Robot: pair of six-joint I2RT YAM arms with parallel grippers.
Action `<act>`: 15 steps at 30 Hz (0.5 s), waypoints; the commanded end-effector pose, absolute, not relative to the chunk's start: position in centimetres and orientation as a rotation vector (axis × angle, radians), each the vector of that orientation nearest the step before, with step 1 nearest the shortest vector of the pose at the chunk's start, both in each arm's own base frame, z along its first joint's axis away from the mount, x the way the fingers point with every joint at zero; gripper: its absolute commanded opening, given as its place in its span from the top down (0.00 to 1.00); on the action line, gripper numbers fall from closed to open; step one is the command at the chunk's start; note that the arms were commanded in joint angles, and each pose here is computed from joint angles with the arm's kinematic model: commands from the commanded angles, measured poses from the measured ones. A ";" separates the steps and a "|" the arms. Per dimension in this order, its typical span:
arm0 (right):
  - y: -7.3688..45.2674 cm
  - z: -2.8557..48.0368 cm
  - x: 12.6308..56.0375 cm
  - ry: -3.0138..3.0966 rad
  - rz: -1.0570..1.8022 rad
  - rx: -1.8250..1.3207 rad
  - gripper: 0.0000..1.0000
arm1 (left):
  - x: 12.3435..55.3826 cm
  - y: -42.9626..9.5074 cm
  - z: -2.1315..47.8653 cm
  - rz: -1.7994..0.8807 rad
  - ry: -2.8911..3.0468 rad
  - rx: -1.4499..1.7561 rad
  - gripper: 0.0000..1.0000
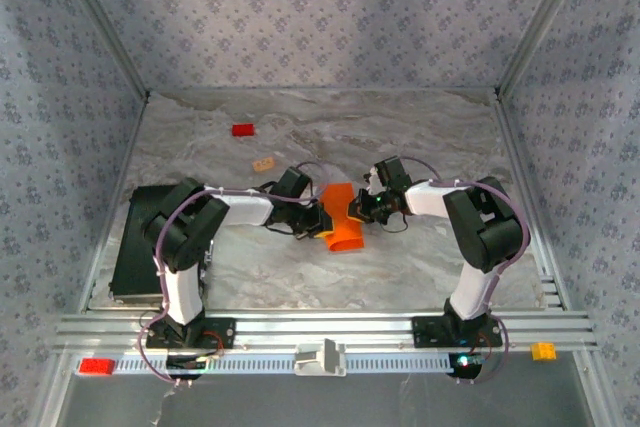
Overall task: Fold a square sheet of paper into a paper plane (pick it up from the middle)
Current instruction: First fold the square sheet of paper in half at the center of the table.
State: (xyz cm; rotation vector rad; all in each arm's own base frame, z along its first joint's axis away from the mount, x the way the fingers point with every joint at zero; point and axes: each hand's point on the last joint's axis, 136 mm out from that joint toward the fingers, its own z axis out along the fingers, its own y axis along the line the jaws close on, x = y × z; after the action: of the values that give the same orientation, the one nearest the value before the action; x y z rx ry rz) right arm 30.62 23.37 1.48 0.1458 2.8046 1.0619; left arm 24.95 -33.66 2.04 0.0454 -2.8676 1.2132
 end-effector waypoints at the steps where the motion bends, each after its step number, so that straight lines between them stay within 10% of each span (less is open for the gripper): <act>1: 18.5 -4.8 25.8 3.067 0.701 0.330 1.00 | 23.2 -31.7 -0.7 1.071 -2.885 0.056 0.90; 15: 18.4 -4.9 25.9 3.069 0.691 0.340 1.00 | 25.1 -33.7 6.1 1.312 -2.898 0.031 0.98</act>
State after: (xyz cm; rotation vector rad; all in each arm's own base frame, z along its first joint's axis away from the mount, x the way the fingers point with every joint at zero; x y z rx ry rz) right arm 30.64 23.37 1.50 0.1454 2.8030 1.0614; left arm 24.76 -33.02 3.34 0.0314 -2.9052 1.2287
